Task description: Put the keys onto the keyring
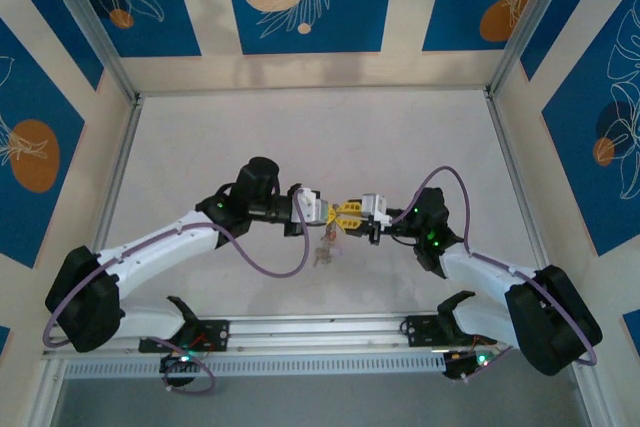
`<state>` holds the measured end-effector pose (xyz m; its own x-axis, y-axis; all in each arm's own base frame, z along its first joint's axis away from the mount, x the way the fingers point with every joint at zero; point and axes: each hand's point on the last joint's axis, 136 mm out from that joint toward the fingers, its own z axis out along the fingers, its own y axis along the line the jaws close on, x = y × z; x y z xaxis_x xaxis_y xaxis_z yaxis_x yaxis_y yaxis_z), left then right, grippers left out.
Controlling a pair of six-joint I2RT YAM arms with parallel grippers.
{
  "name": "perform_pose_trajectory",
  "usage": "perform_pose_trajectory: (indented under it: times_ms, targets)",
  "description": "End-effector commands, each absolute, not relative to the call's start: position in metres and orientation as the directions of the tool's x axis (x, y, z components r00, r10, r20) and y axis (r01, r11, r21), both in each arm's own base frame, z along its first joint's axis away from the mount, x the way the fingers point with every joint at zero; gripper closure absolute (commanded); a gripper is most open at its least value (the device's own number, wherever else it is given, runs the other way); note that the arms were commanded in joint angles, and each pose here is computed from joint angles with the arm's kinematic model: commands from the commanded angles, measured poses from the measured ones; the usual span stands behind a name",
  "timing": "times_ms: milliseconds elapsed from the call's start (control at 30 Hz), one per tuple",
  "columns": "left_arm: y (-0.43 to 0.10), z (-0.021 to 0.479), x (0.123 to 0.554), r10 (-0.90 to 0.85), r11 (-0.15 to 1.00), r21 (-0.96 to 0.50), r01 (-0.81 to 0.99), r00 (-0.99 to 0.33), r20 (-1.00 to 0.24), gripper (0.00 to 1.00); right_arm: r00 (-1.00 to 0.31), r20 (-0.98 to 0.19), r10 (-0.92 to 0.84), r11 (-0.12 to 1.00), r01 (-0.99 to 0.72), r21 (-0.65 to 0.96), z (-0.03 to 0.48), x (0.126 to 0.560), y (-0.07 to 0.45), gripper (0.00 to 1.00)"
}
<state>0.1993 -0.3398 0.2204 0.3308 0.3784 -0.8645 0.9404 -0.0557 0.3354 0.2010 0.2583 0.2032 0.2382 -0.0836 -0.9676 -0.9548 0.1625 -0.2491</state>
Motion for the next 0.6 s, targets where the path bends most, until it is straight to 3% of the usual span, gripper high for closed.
perform_pose_trajectory:
  times_ms: [0, 167, 367, 467, 533, 567]
  targets:
    - [-0.347, 0.234, 0.193, 0.304, -0.09, 0.354, 0.931, 0.364, -0.88, 1.0, 0.279, -0.959, -0.049, 0.15, -0.947, -0.283, 0.213, 0.194, 0.257, 0.75]
    - [-0.346, 0.229, 0.193, 0.319, -0.094, 0.352, 0.931, 0.363, -0.875, 1.0, 0.287, -0.957, -0.045, 0.154, -0.944, -0.29, 0.214, 0.193, 0.257, 0.75]
    - [-0.344, 0.223, 0.194, 0.345, -0.095, 0.345, 0.934, 0.356, -0.868, 0.97, 0.288, -0.956, -0.051, 0.156, -0.944, -0.292, 0.214, 0.193, 0.256, 0.98]
    - [-0.34, 0.224, 0.199, 0.374, -0.065, 0.354, 0.933, 0.352, -0.858, 0.62, 0.29, -0.955, -0.07, 0.165, -0.94, -0.298, 0.212, 0.194, 0.256, 1.0]
    - [-0.335, 0.227, 0.196, 0.394, -0.07, 0.374, 0.925, 0.37, -0.842, 0.0, 0.293, -0.951, -0.097, 0.178, -0.935, -0.306, 0.209, 0.196, 0.255, 1.0]
    - [-0.331, 0.228, 0.195, 0.408, -0.071, 0.377, 0.924, 0.372, -0.834, 0.0, 0.3, -0.947, -0.112, 0.184, -0.931, -0.316, 0.208, 0.196, 0.255, 1.0]
